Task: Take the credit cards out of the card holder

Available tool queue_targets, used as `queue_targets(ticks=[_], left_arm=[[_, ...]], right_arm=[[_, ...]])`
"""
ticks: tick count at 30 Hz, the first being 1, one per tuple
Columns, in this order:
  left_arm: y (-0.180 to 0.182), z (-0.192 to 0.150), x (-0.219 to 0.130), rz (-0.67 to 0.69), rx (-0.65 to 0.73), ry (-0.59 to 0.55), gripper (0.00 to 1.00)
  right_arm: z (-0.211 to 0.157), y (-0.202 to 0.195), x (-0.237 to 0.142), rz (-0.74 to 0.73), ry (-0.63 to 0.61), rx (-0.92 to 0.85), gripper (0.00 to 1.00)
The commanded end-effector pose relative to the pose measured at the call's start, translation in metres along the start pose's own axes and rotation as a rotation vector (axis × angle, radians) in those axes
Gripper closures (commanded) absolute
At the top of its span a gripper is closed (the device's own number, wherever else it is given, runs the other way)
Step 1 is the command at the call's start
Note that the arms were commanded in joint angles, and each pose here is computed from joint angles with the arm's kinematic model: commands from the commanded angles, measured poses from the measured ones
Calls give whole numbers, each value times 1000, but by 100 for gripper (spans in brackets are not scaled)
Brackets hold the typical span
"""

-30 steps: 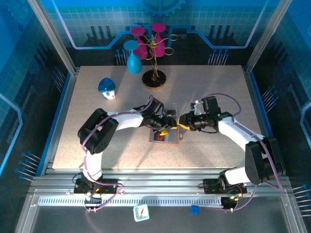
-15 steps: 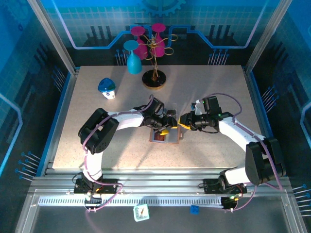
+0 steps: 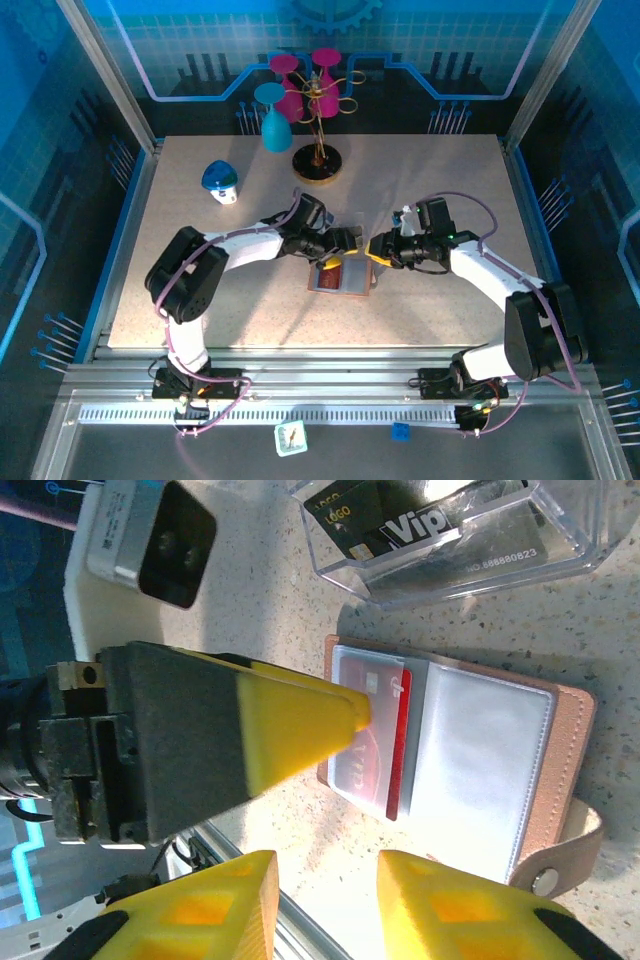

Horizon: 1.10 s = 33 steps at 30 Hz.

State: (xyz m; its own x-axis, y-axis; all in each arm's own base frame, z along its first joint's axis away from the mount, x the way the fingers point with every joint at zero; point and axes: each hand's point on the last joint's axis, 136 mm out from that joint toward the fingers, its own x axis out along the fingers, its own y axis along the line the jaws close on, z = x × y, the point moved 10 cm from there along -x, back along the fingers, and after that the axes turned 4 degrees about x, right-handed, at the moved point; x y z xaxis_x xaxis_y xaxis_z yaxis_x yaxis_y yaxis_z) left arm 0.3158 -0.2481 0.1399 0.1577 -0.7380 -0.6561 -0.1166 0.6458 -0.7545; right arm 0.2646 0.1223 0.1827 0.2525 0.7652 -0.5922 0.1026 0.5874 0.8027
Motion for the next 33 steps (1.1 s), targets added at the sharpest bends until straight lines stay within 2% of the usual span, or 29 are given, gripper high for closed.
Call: queue_targets(ticks=[1, 9, 15, 26, 30, 33], left_arm=[[8, 1, -18, 12, -16, -40, 36], [30, 3, -38, 36, -53, -76, 36], [42, 1, -43, 47, -72, -83, 36], [46, 3, -44, 45, -77, -85, 36], [46, 3, -44, 44, -78, -83, 36], [46, 2, -43, 44, -79, -81, 36]], right_arm=[[-5, -1, 12, 14, 44, 11, 68], [-15, 6, 45, 6, 146, -13, 68], [-40, 5, 70, -53, 255, -42, 68], [-67, -17, 77, -265, 372, -74, 64], [-70, -21, 80, -308, 400, -88, 56], [-71, -21, 81, -325, 407, -97, 55]])
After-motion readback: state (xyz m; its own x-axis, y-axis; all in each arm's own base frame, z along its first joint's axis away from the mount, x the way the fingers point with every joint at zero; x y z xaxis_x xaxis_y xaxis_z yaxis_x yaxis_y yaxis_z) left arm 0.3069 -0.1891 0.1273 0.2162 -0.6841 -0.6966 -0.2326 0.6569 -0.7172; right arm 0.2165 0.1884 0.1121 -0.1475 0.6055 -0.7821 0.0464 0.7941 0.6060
